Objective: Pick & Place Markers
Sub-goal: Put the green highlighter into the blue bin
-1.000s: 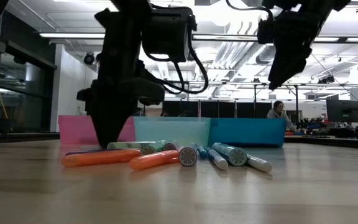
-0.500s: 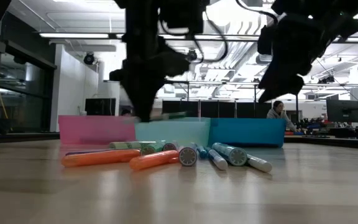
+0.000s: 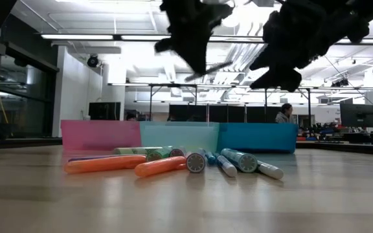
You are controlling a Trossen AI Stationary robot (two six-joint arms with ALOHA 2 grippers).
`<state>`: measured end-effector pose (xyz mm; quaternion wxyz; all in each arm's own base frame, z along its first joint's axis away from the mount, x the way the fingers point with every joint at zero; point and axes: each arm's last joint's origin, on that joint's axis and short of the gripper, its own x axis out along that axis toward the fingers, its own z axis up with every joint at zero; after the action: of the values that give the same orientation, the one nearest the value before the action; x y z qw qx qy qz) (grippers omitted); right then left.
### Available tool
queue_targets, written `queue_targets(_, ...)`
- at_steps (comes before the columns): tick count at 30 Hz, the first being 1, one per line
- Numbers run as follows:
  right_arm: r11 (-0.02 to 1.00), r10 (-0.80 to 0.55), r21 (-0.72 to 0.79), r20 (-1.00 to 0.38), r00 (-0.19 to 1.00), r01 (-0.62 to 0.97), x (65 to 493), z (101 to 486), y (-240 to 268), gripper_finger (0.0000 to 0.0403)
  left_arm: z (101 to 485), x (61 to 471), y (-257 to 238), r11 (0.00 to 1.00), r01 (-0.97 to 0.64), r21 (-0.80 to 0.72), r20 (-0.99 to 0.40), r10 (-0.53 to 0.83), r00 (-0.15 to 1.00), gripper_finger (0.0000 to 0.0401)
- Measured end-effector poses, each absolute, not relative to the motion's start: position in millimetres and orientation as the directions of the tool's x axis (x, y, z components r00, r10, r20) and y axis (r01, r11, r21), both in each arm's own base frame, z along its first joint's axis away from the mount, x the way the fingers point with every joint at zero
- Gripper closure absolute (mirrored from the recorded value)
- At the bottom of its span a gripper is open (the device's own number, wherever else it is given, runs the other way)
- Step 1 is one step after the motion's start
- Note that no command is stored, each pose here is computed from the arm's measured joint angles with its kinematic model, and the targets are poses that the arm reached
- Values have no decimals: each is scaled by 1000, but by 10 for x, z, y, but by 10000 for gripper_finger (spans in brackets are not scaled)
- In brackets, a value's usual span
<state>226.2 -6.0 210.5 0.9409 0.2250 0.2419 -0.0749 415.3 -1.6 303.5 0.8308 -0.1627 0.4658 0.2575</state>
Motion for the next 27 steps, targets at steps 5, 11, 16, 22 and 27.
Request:
queue_targets(5,892,-83,382,-388,918,243,2210,2273,-176,137,3271,4177,9,832,-554,-35,-814,298,498,388)
queue_targets(11,904,-102,381,-245,964,193,2104,2499,-318,137,3422,4206,11,841,-538,-53,-771,308,558,388)
queue_targets(16,914,-61,388,-160,985,120,2102,2590,-359,137,3474,4275,0,853,-509,-115,-724,279,631,388)
queue_targets(22,924,-70,366,-124,990,111,2103,2625,-384,137,3504,4310,-7,859,-489,-155,-699,255,669,388)
queue_targets(27,926,-61,364,-108,992,96,2105,2640,-380,142,3510,4318,-9,860,-483,-164,-693,248,677,388)
